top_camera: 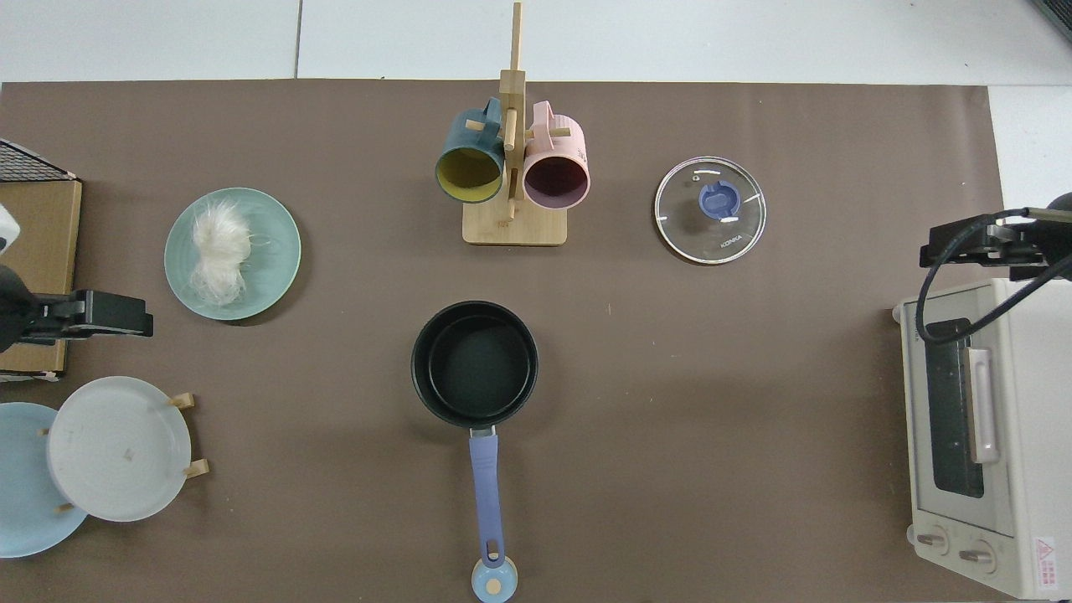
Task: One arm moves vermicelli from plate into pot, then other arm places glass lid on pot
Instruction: 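Reach the left gripper to the vermicelli while the right gripper reaches the lid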
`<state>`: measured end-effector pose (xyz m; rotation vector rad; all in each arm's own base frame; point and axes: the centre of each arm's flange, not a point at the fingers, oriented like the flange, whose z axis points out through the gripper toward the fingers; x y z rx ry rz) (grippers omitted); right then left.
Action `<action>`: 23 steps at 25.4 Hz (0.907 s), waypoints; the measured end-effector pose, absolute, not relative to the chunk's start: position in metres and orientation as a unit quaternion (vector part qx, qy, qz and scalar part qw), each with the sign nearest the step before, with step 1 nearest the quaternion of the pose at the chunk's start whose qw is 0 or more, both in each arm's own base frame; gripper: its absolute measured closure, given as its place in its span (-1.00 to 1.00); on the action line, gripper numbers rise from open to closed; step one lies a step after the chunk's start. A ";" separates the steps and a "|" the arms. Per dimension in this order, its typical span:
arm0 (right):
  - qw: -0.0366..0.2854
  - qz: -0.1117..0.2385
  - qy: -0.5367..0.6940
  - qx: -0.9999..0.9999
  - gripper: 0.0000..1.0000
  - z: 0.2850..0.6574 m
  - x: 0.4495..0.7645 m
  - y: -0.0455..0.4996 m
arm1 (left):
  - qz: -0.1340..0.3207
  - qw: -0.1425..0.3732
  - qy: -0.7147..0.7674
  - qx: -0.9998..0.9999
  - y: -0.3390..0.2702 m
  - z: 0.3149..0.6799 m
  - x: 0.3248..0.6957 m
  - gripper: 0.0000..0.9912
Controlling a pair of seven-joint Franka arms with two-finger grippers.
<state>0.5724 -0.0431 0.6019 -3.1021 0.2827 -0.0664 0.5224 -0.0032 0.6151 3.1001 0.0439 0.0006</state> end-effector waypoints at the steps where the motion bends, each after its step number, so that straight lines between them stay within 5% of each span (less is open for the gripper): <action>1: 0.013 -0.021 0.091 -0.996 -1.00 0.602 0.572 -0.043 | 0.000 0.021 0.014 1.000 -0.003 0.615 0.522 -1.00; 23: 0.013 -0.017 0.091 -0.996 -1.00 0.600 0.574 -0.044 | 0.026 0.023 0.010 0.999 -0.001 0.605 0.540 -1.00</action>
